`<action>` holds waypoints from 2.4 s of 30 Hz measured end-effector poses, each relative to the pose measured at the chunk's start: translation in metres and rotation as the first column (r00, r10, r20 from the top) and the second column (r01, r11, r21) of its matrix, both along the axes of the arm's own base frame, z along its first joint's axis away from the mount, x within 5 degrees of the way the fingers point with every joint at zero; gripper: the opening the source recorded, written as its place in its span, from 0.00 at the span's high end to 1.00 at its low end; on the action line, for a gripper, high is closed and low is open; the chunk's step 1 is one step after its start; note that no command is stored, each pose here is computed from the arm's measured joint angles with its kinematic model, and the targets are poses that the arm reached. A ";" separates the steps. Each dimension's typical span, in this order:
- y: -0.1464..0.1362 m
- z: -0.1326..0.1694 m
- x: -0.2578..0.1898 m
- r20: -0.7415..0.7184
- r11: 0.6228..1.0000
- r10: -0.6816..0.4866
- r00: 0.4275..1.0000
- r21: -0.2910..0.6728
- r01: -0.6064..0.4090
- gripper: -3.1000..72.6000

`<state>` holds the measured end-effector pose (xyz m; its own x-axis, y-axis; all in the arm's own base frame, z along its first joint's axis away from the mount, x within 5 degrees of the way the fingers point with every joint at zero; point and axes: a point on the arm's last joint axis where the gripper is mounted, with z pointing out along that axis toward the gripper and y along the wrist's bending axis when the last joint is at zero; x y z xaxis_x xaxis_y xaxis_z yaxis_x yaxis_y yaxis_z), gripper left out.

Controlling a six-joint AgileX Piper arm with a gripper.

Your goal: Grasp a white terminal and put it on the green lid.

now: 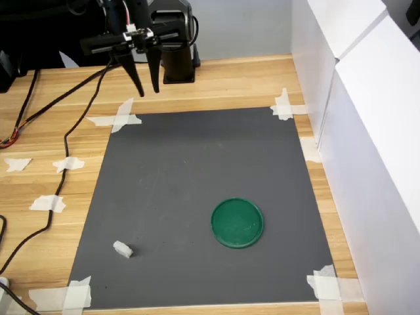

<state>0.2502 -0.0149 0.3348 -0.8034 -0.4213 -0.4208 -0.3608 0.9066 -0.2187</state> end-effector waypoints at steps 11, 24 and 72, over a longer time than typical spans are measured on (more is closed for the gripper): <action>0.003 0.018 0.036 -0.051 0.998 0.032 0.998 0.047 -0.029 0.01; -0.003 0.004 0.092 -0.137 0.997 0.017 0.990 0.076 -0.007 0.01; -0.018 -0.044 0.181 -0.181 1.000 -0.014 0.983 0.013 0.017 0.07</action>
<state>0.4315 -0.0331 0.2908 -0.8731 -0.4032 -0.2740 -0.3793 0.9150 -0.1377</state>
